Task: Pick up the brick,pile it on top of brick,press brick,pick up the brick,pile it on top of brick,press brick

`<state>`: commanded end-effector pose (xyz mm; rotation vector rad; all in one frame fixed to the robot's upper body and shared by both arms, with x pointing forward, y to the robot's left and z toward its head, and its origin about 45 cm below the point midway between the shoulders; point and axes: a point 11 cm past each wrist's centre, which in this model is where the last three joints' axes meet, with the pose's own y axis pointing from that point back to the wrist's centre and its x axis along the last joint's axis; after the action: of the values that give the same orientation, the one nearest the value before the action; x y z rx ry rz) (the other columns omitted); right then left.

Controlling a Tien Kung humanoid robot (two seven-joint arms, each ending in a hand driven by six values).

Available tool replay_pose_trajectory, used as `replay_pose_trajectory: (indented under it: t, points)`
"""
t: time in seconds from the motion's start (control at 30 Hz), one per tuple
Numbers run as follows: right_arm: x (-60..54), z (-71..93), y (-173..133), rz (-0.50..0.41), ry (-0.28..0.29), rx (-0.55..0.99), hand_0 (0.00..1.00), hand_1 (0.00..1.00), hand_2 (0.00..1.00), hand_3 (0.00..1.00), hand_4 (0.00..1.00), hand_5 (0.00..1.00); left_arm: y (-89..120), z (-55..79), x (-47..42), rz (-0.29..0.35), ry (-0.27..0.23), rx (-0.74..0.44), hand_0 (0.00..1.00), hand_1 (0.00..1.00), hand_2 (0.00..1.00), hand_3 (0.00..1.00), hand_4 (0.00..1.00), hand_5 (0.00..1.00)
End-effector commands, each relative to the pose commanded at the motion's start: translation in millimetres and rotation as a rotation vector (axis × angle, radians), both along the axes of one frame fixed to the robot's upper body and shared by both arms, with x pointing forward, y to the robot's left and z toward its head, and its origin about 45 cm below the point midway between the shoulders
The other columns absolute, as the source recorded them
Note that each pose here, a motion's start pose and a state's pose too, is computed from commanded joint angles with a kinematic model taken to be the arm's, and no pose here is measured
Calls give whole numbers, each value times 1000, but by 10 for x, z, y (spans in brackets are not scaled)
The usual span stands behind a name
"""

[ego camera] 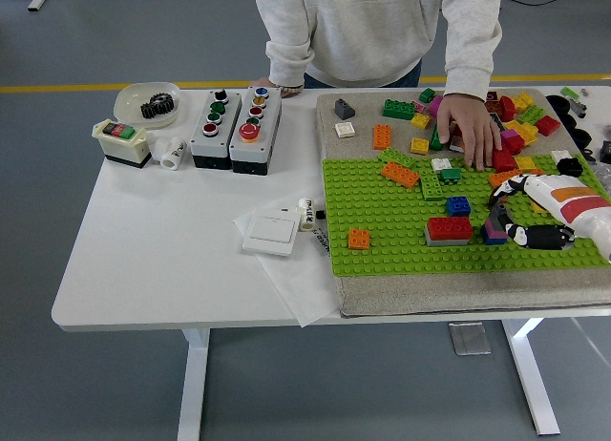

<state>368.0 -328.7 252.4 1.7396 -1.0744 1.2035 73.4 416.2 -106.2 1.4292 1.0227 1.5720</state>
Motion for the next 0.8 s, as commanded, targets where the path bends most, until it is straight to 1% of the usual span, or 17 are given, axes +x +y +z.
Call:
replay_pose_trajectory:
  t: [0.07,0.1,0.13,0.27,0.3,0.4,0.47,0.5,0.6,0.67,0.7,0.8]
  points:
    - [0,37,29,8,-28,18,740,707,744,726,744,232,1,-1,-8,-1,2,0,757,795,786,681,772,645]
    - [0,45,35,9,-35,24,797,761,786,826,930,276,1,-1,-9,-1,2,0,758,795,786,681,771,645]
    - [3,60,43,8,-49,43,797,761,786,826,930,276,2,-1,-13,-1,3,0,758,795,786,681,771,645]
    - [28,90,36,-18,-70,112,797,761,786,826,930,276,4,-2,-23,-1,6,1,758,795,786,681,771,645]
    - [36,96,33,-25,-72,122,816,778,798,839,986,315,4,-3,-24,-1,6,1,758,795,787,681,771,645]
    - [88,136,23,-57,-80,166,816,778,798,839,986,315,7,-3,-33,-2,9,1,758,795,787,681,771,645]
    - [124,165,21,-73,-87,177,816,778,798,839,986,315,9,-3,-38,-3,11,2,758,795,787,681,771,645]
    - [155,186,17,-86,-92,184,796,763,787,833,998,335,11,-3,-42,-4,12,2,758,796,787,682,772,646]
    - [195,212,19,-98,-94,188,796,763,787,833,998,335,16,-2,-50,-5,15,3,758,796,787,682,772,646]
    - [206,218,24,-98,-94,190,796,763,787,833,998,335,17,-2,-53,-6,16,3,758,796,787,682,772,646]
    - [212,221,29,-96,-93,191,780,748,772,819,998,364,19,-2,-56,-6,16,3,759,796,787,682,771,645]
    - [220,225,39,-92,-93,190,780,748,772,819,998,364,21,-2,-62,-6,17,4,759,796,787,682,771,645]
